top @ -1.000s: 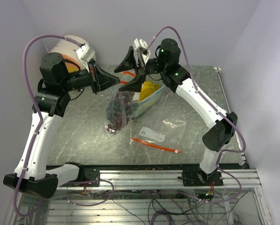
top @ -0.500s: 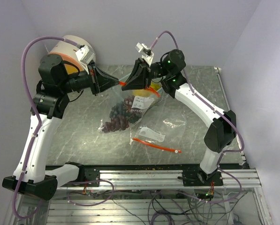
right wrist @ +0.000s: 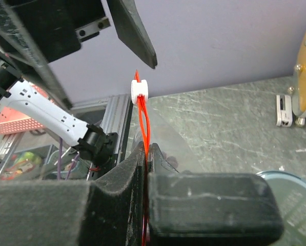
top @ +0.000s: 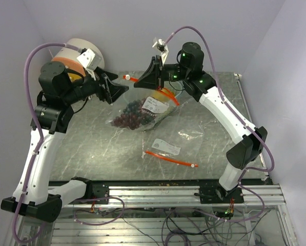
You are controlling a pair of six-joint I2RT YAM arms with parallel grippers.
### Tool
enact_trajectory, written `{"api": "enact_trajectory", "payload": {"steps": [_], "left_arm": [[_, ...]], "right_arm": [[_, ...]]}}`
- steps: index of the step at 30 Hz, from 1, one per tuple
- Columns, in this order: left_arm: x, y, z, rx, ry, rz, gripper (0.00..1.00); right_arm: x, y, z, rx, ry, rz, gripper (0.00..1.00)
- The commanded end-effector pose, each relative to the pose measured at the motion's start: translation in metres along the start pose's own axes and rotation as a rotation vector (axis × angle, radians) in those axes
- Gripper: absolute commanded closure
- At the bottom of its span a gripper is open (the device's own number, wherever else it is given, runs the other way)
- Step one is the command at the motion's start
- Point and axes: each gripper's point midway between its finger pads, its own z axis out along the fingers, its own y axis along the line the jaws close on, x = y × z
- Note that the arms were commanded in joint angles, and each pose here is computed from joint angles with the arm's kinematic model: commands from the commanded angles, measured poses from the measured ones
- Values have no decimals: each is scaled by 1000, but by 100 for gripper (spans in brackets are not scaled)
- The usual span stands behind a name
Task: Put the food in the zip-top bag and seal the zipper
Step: Zip the zipper food storage bag at the center of the board.
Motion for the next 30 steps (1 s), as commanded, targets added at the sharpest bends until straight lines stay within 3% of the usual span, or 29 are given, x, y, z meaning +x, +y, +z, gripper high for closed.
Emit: {"api": "enact_trajectory", "payload": {"steps": [1,10,18,21,24,30], "left_arm": [[-5,1,-9,-39,-27,81,17],[17,-10,2,78,-26,38,13],[4,-8,11,107,-93,30,15],[-2,-17,14,171,-117,16,24],[-4,-29,16,262,-139,-19,41],[-1,-42,16,362,-155,-74,59]], "right_arm": [[-42,24,-14,2,-57,-67,100],[-53,60,-20,-140,-78,-70,100],[-47,74,-23,-205,-68,-50,100],[-45,72,-23,-206,-66,-43,100],[-45,70,-22,-202,-66,-43,100],[-46,66,-20,-197,-65,-40,100]]}}
